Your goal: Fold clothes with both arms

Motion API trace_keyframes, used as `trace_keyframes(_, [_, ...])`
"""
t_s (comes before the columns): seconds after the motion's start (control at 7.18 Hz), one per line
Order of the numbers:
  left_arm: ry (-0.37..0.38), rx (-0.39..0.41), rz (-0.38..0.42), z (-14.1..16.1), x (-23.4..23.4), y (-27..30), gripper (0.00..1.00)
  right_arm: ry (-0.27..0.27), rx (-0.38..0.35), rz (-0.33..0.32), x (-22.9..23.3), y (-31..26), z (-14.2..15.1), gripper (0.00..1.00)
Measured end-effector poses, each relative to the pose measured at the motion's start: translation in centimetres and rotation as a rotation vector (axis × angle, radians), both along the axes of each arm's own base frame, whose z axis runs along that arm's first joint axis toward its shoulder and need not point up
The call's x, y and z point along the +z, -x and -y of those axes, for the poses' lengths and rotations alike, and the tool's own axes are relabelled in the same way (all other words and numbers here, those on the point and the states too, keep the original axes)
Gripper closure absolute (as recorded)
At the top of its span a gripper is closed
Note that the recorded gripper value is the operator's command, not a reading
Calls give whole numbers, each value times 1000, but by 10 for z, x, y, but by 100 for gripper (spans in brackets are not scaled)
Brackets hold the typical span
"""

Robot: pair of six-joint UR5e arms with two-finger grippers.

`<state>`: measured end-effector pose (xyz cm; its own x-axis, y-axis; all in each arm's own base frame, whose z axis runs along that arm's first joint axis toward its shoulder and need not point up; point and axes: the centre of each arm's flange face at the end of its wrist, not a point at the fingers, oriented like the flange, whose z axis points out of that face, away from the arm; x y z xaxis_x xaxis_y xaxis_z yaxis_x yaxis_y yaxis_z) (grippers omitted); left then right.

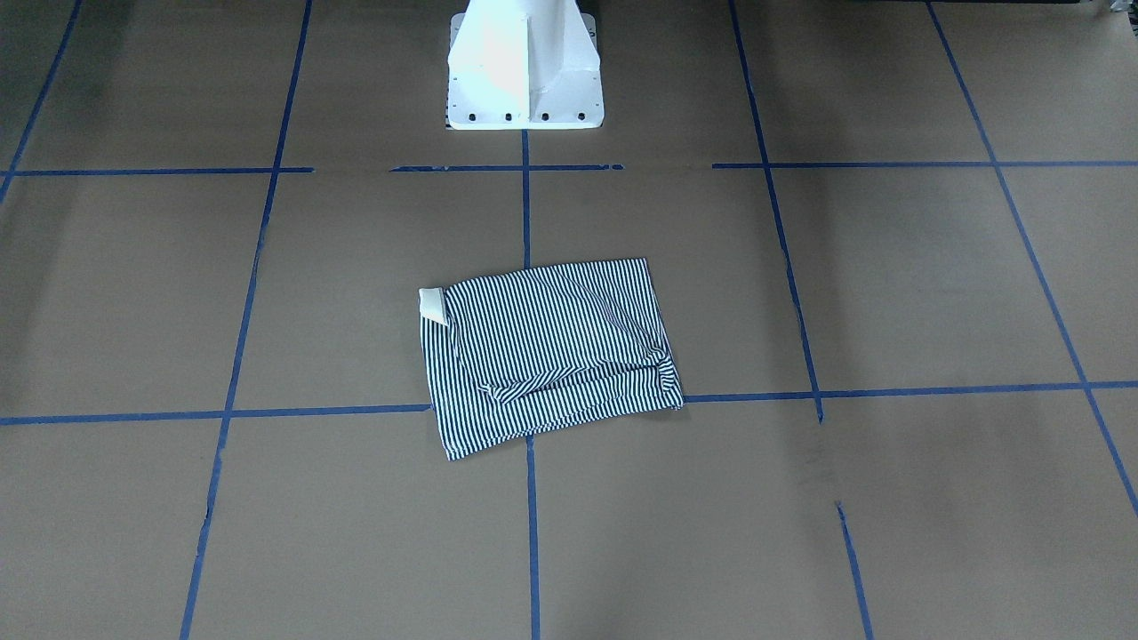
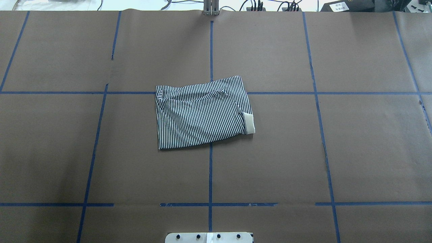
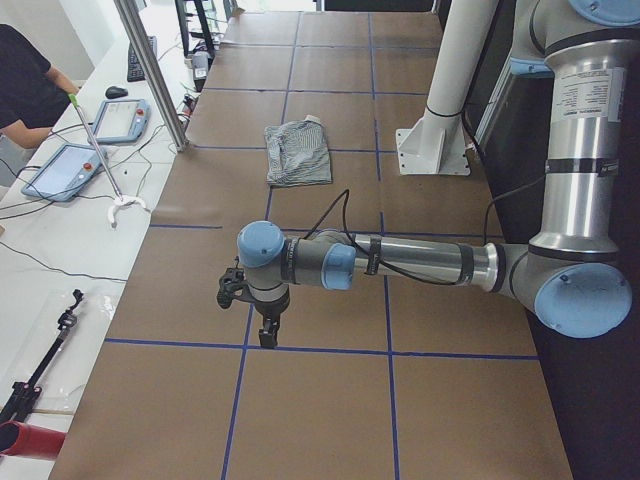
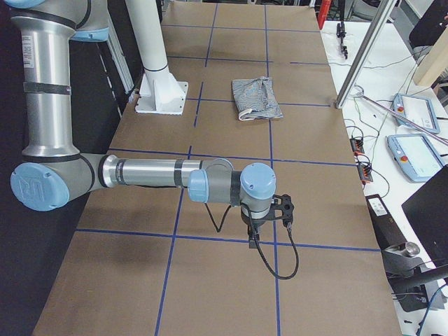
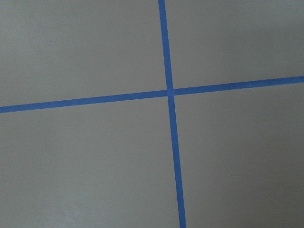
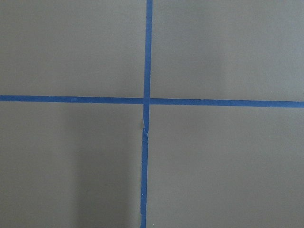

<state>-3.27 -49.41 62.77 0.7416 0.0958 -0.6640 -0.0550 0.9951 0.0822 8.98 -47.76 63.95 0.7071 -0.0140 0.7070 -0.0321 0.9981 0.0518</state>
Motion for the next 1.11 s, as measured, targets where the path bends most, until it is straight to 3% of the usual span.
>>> trace_keyframes(1.11, [-5, 1, 1, 2, -2, -1, 0, -4, -1, 2, -2, 0, 0, 0])
